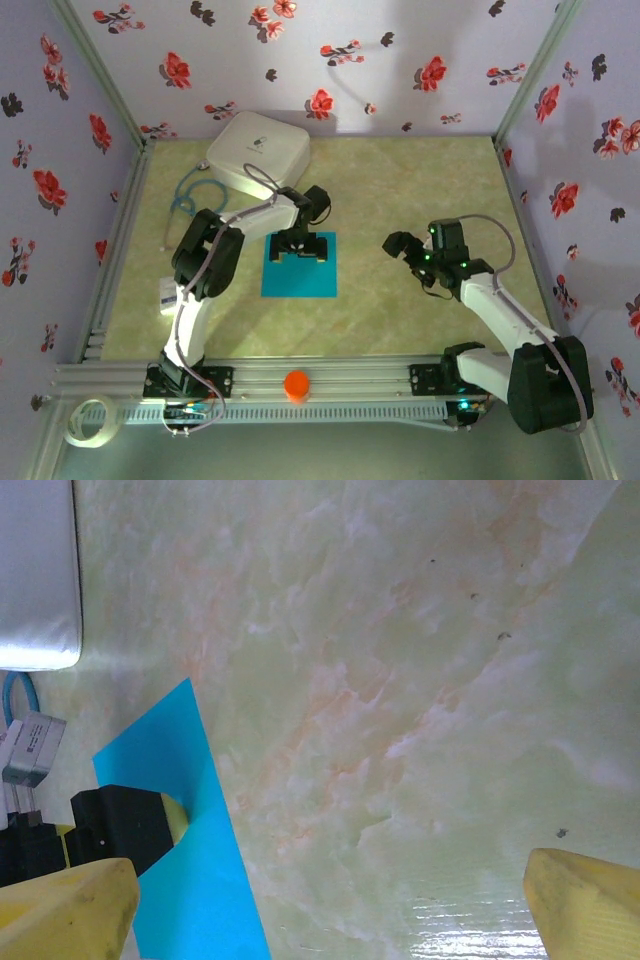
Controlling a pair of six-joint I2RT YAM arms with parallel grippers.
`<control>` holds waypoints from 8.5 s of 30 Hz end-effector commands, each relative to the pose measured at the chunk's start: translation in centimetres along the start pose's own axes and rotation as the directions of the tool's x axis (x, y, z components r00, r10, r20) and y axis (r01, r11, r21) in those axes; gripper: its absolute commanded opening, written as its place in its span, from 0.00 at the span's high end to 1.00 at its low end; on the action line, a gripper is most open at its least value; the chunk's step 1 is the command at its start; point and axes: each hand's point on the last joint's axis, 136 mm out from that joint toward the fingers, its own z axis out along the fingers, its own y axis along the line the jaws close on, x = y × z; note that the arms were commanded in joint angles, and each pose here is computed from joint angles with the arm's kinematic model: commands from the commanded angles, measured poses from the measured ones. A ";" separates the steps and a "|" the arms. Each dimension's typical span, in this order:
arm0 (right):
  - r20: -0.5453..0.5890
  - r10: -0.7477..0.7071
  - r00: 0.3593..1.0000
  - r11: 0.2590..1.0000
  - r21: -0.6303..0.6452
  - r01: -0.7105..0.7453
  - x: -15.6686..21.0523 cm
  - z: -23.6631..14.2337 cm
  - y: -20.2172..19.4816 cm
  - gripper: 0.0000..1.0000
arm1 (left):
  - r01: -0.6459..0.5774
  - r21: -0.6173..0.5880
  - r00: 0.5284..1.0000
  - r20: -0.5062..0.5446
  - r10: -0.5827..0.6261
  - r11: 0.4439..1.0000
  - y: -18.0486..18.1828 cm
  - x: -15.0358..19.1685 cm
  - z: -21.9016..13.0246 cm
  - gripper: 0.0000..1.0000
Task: Fold a paper plane with a square sheet of paper (pick it up from the middle)
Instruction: First fold the square sheet of paper in half at the center of the table.
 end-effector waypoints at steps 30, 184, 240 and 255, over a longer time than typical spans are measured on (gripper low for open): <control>-0.039 -0.061 0.997 0.991 0.120 0.066 -0.2 -0.1 -0.7 0.01 | -0.024 -0.006 0.998 -0.060 0.023 1.000 0.3 1.3 3.4 0.06; -0.182 -0.132 0.974 0.969 -0.231 0.088 2.6 2.7 5.0 0.16 | 0.022 0.019 0.994 -0.111 -0.020 1.000 1.1 2.4 7.1 0.42; -0.195 -0.135 0.971 0.969 -0.229 0.089 2.7 3.0 4.8 0.16 | -0.011 -0.048 0.987 -0.162 0.003 0.999 2.1 3.0 9.5 0.43; -0.224 -0.148 0.963 0.966 -0.242 0.092 3.5 3.6 5.2 0.26 | 0.019 -0.059 0.989 -0.144 -0.027 0.998 2.3 2.9 9.6 0.42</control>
